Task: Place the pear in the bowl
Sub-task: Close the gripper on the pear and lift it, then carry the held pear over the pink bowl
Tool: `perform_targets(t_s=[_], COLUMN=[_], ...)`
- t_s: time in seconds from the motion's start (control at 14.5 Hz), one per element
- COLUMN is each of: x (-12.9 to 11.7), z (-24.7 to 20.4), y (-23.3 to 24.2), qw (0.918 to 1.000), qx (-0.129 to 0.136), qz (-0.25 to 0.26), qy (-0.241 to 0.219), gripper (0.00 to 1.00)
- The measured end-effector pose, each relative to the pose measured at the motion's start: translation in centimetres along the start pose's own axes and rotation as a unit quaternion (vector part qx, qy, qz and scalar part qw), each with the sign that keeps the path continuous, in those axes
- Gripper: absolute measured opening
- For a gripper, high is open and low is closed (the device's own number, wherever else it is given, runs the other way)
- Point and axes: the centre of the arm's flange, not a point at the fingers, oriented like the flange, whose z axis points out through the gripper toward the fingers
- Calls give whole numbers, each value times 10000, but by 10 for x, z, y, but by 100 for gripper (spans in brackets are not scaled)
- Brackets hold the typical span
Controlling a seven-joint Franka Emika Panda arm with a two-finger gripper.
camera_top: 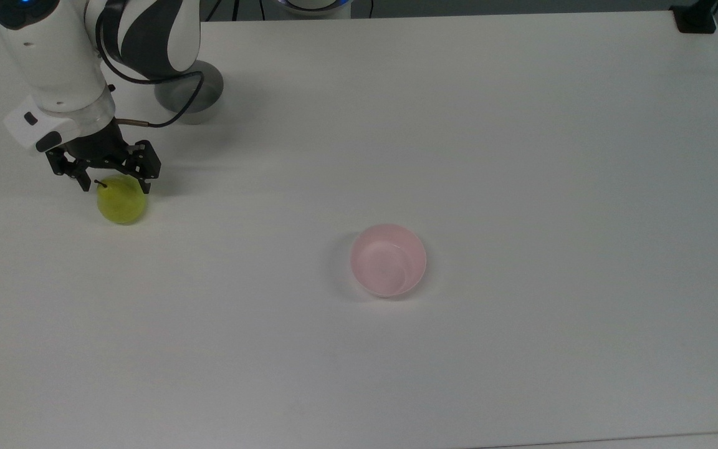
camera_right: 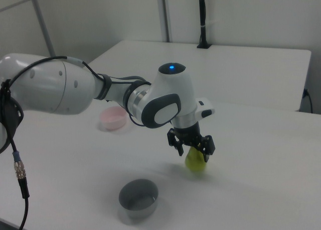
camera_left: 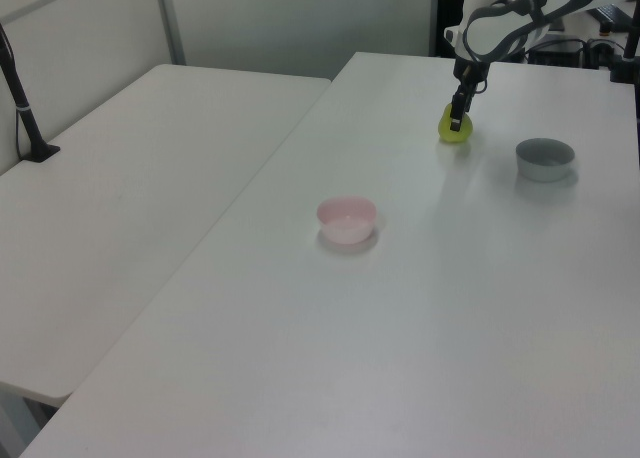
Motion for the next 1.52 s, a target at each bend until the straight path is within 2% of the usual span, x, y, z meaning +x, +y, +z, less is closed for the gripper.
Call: perform_targets(t_s=[0.21, 0.28, 0.76, 0.9, 1.17, 1.52], x=[1, 1, 3, 4, 5, 6], z=[-1, -2, -19, -52, -112, -164], y=[0, 0, -1, -6, -27, -79], qw=[10000, 10000, 10000, 9991, 9976, 9957], qx=[-2, -6, 48, 267, 460, 458], qz=[-1, -1, -5, -48, -225, -569], qy=[8, 20, -17, -318, -472, -563], gripper=[67, 63, 63, 63, 63, 63])
